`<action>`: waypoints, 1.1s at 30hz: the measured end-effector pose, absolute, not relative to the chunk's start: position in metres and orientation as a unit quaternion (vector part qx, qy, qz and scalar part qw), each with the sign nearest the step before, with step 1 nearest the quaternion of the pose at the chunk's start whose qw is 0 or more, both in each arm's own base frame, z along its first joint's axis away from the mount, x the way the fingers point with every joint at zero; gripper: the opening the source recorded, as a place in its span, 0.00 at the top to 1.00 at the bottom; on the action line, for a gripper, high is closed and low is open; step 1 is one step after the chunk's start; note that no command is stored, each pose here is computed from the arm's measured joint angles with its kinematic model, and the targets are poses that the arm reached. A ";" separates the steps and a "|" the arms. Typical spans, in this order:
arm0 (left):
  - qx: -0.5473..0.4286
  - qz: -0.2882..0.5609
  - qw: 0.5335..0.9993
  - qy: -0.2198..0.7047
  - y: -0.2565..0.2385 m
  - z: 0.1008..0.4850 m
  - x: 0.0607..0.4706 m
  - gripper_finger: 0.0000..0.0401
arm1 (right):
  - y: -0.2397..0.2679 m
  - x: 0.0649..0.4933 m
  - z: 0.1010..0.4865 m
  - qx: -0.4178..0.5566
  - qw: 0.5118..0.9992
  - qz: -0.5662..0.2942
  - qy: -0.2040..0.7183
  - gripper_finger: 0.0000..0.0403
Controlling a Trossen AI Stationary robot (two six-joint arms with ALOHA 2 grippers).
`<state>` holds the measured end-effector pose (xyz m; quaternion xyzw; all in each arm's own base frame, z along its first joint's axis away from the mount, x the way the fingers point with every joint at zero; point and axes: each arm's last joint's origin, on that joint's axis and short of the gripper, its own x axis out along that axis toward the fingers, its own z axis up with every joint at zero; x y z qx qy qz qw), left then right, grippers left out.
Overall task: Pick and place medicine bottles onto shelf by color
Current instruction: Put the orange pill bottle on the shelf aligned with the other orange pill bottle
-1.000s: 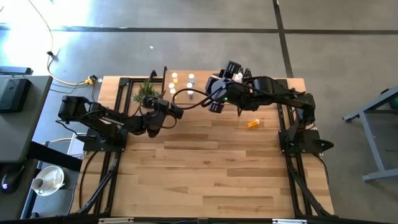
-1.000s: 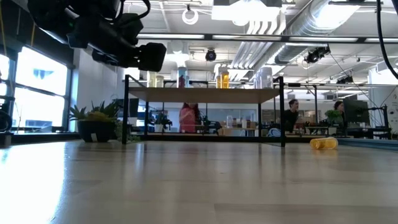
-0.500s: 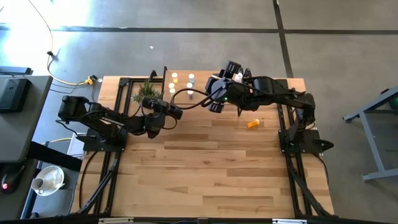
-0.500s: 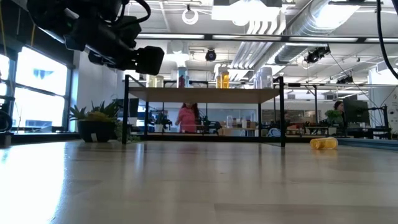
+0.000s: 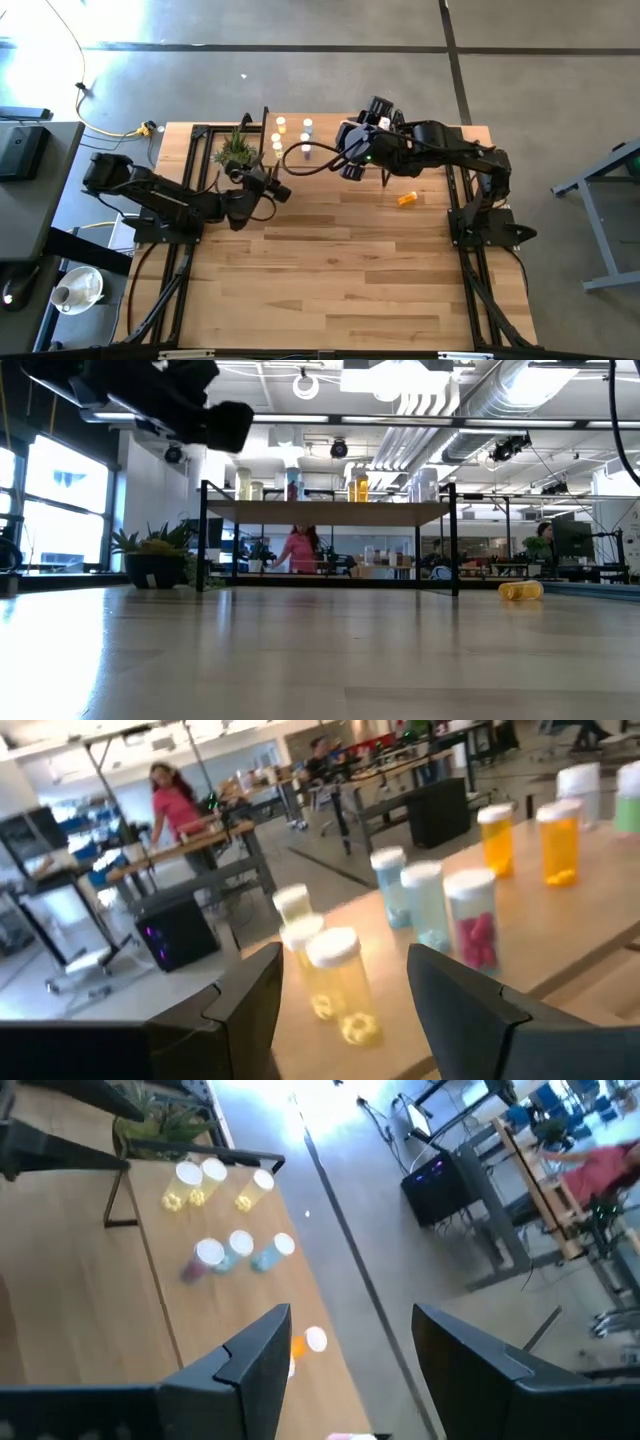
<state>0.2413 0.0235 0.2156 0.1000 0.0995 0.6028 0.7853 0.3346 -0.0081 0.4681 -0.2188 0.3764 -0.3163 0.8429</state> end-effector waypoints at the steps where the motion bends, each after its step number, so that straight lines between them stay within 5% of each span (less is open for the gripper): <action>1: 0.109 0.599 0.787 0.102 0.021 0.221 0.239 0.49 | -0.008 0.333 0.469 -0.211 0.844 -0.320 0.374 0.50; 7: 0.146 0.570 0.801 0.113 0.010 0.247 0.219 0.49 | -0.011 0.315 0.471 -0.151 0.848 -0.334 0.382 0.50; 17: 0.048 0.397 0.907 0.135 0.017 0.250 0.185 0.49 | -0.017 0.300 0.455 -0.073 0.821 -0.374 0.425 0.50; 33: -0.013 0.240 0.962 0.128 0.025 0.251 0.191 0.49 | -0.004 0.221 0.390 0.062 0.784 -0.448 0.424 0.50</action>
